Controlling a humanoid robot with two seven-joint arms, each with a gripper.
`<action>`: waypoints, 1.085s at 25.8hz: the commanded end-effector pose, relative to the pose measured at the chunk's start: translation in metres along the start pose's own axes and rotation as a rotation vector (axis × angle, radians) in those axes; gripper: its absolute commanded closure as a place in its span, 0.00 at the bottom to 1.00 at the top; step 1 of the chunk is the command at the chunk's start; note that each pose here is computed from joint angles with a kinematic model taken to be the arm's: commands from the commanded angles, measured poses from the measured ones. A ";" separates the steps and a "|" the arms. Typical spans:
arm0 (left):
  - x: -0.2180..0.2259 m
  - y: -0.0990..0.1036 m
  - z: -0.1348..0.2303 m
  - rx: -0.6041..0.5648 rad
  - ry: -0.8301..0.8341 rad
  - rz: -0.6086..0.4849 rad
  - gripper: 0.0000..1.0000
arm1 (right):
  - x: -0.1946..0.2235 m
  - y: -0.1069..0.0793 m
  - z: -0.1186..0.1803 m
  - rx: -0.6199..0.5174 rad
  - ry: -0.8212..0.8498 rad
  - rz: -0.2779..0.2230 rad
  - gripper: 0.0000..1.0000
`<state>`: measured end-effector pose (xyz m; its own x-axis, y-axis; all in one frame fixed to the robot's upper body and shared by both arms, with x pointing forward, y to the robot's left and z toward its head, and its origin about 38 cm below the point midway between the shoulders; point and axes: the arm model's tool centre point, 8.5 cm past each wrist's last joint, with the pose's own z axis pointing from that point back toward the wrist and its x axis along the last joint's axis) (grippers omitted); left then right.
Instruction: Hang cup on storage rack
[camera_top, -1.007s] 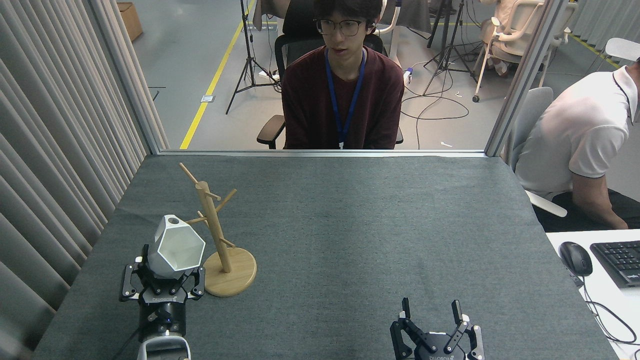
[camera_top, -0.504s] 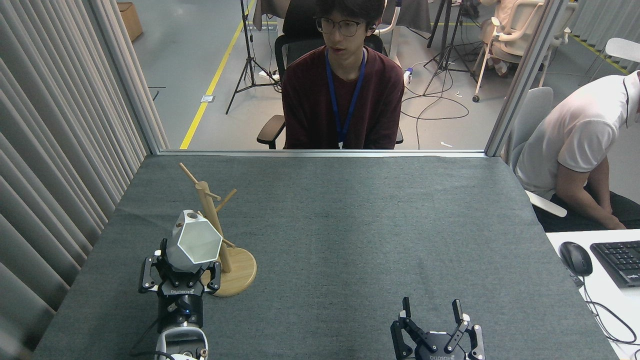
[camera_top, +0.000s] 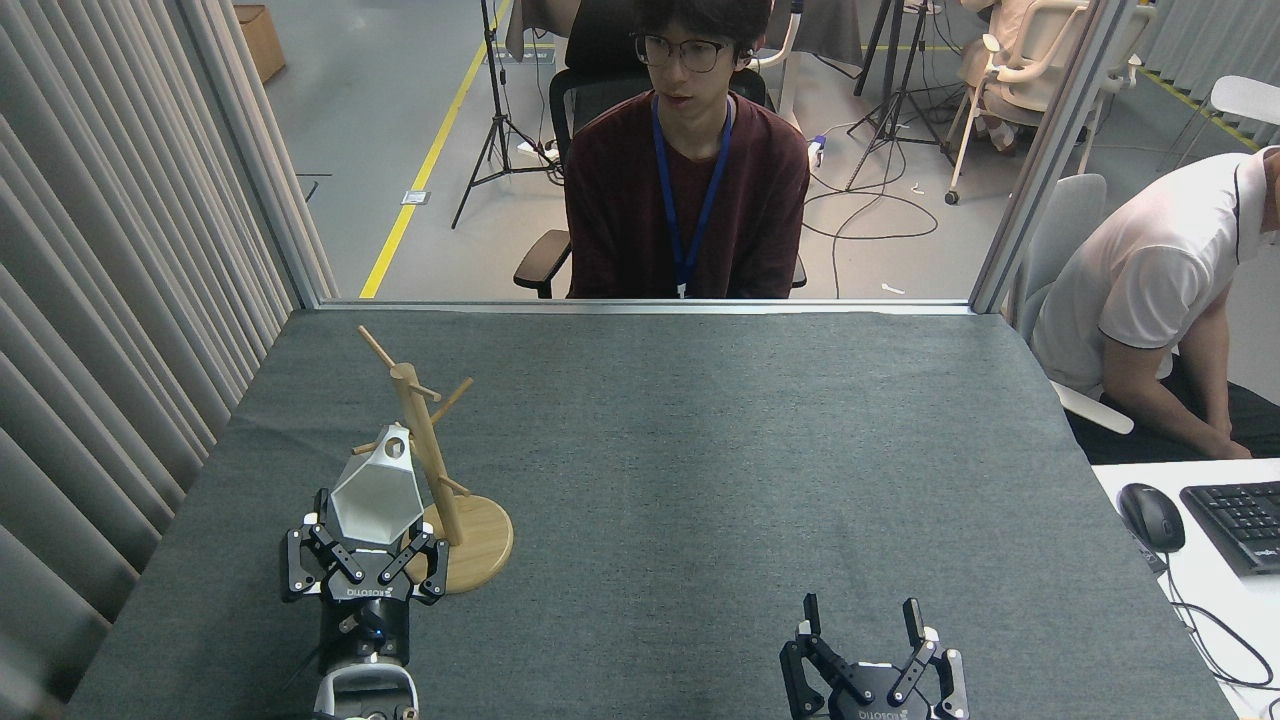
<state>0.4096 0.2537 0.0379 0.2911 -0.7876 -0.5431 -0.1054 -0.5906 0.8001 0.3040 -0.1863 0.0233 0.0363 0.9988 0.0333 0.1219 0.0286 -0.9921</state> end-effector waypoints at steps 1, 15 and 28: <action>0.000 -0.003 0.004 -0.006 -0.003 -0.002 0.01 | 0.000 0.000 0.000 -0.001 0.001 -0.001 0.02; -0.018 -0.021 0.032 -0.032 -0.071 0.009 0.01 | -0.001 -0.001 -0.001 -0.002 -0.004 0.003 0.02; -0.027 0.016 0.088 -0.007 -0.272 0.520 0.01 | -0.005 -0.003 0.005 -0.007 -0.005 0.010 0.02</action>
<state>0.3254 0.2587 0.0376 -0.0034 -0.9822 -0.1876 -0.1499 -0.1850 0.9712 0.3008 -0.1901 0.0248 0.0339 0.9991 0.0235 0.1257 0.0191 -0.9919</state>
